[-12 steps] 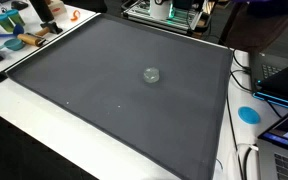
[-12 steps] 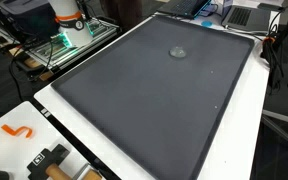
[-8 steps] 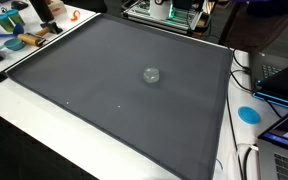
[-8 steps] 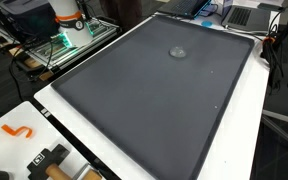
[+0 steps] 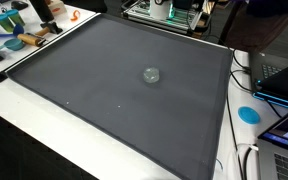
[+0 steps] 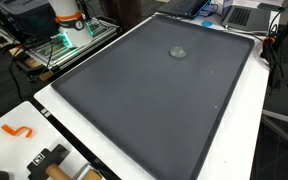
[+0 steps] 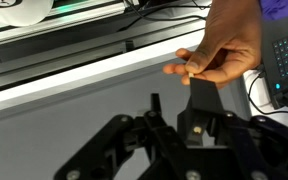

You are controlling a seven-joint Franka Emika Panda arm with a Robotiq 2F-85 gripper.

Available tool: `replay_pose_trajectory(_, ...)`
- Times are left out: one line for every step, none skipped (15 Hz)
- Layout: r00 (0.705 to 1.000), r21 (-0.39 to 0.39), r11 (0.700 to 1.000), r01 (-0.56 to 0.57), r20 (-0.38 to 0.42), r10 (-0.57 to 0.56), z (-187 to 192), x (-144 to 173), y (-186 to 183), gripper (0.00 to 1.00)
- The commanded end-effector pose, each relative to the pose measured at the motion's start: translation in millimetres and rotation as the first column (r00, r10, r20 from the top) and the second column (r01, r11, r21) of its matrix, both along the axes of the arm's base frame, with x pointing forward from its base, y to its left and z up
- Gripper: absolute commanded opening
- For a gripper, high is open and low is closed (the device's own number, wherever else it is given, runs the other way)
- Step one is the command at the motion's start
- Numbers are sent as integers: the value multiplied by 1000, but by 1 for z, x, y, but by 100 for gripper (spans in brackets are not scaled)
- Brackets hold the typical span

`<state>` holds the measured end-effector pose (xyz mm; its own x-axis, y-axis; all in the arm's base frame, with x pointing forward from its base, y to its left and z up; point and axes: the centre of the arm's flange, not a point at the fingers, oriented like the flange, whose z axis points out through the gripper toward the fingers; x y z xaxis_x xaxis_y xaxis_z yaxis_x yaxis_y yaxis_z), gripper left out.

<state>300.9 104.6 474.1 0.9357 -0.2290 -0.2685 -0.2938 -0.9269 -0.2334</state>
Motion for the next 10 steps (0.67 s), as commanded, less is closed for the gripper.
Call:
replay_pose_trajectory(1000,10,1000,-18,-5,18,-2,1,1,13)
replay_pose_trajectory(1000,11,1000,-20,-5,20,-2,1,1,6)
replay_pose_trajectory(1000,12,1000,-22,-4,22,-2,2,1,1)
replay_pose_trajectory(1000,13,1000,-24,-4,24,-2,1,2,0)
replay_pose_trajectory(1000,13,1000,-26,-2,26,-2,1,2,1)
replay_pose_trajectory(1000,11,1000,-27,-2,27,-2,1,2,3)
replay_pose_trajectory(1000,9,1000,-30,1,30,-1,1,3,3)
replay_pose_trajectory(999,3,999,-34,2,34,-1,1,3,3)
replay_pose_trajectory(999,-4,999,-45,3,45,0,2,5,3)
replay_pose_trajectory(998,-12,998,-59,3,59,1,2,8,3)
